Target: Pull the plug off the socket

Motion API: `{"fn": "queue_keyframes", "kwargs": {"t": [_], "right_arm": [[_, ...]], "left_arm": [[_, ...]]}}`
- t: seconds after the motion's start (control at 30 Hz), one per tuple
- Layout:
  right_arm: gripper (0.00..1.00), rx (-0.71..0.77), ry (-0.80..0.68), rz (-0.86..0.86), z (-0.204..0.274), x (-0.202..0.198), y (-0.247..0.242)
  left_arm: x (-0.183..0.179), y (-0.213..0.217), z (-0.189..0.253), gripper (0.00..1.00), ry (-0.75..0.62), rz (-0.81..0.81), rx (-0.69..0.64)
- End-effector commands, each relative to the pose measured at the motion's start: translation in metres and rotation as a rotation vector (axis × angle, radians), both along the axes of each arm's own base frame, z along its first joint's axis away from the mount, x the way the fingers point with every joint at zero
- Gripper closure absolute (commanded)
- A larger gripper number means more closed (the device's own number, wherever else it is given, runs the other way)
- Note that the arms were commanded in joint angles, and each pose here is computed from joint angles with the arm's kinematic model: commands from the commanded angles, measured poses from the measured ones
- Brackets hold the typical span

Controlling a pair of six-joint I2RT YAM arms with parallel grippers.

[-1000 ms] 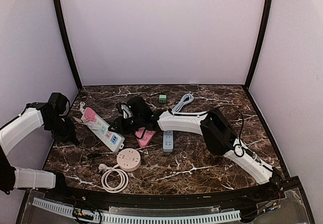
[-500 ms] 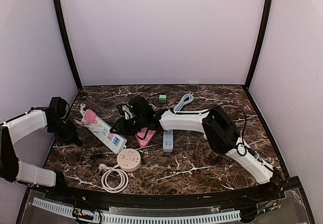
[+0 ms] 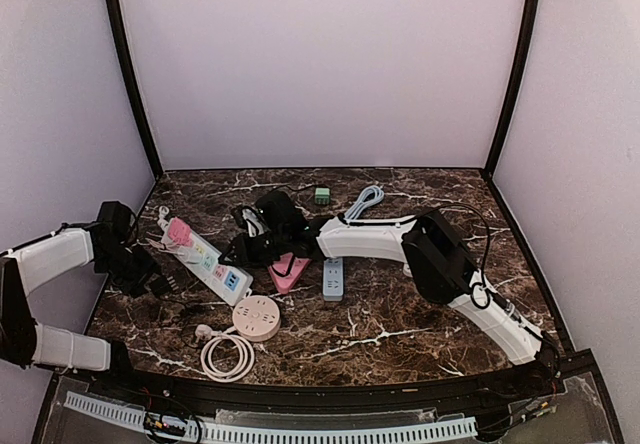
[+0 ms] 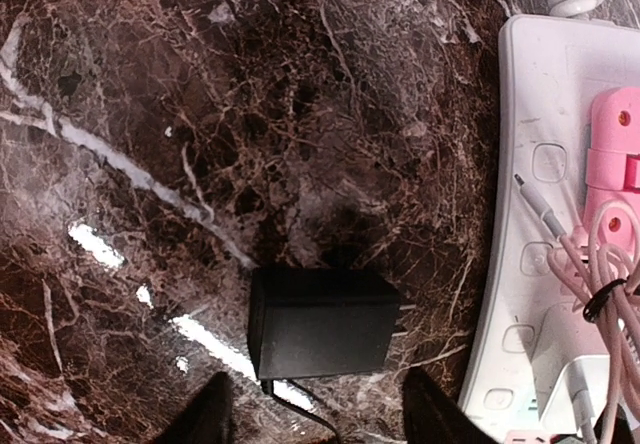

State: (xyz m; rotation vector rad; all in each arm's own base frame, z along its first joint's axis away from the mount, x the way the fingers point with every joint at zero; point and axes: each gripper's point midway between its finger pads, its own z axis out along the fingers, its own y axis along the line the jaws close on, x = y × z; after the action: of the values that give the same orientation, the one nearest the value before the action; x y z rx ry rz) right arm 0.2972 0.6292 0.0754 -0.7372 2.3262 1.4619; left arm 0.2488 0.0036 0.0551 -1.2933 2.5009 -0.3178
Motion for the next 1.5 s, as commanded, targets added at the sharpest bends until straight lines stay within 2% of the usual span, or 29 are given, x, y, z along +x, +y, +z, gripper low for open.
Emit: {"fn": "queue_keyframes", "kwargs": {"t": [0.0, 0.27, 0.43, 0.6, 0.8, 1.07, 1.2, 1.37, 1.47], "right_arm": [[0.73, 0.01, -0.046, 0.029, 0.02, -0.005, -0.003], [0.73, 0.003, -0.066, 0.026, 0.023, -0.005, -0.003], [0.73, 0.005, -0.065, 0.032, 0.025, -0.006, -0.003], [0.73, 0.007, -0.062, 0.035, 0.027, -0.007, -0.003], [0.73, -0.001, -0.062, 0.038, 0.027, -0.007, -0.004], [0.73, -0.004, -0.053, 0.069, 0.029, -0.013, -0.005], [0.73, -0.008, -0.052, 0.085, 0.029, -0.016, -0.006], [0.72, -0.001, -0.043, 0.103, 0.031, -0.019, -0.006], [0.72, 0.008, -0.032, 0.118, 0.032, -0.021, -0.004]], "left_arm": [[-0.016, 0.006, 0.002, 0.4, 0.018, 0.049, 0.016], [-0.013, -0.001, 0.033, 0.38, -0.069, 0.029, -0.018], [-0.006, -0.022, 0.062, 0.37, -0.198, -0.007, -0.133], [0.013, -0.051, 0.086, 0.31, -0.325, -0.067, -0.243], [0.04, -0.078, 0.086, 0.29, -0.325, -0.145, -0.274], [0.068, -0.08, 0.054, 0.3, -0.266, -0.149, -0.266], [0.079, -0.078, 0.043, 0.38, -0.273, -0.141, -0.257], [0.086, -0.076, 0.031, 0.56, -0.261, -0.125, -0.262], [0.088, -0.077, 0.026, 0.63, -0.268, -0.119, -0.279]]}}
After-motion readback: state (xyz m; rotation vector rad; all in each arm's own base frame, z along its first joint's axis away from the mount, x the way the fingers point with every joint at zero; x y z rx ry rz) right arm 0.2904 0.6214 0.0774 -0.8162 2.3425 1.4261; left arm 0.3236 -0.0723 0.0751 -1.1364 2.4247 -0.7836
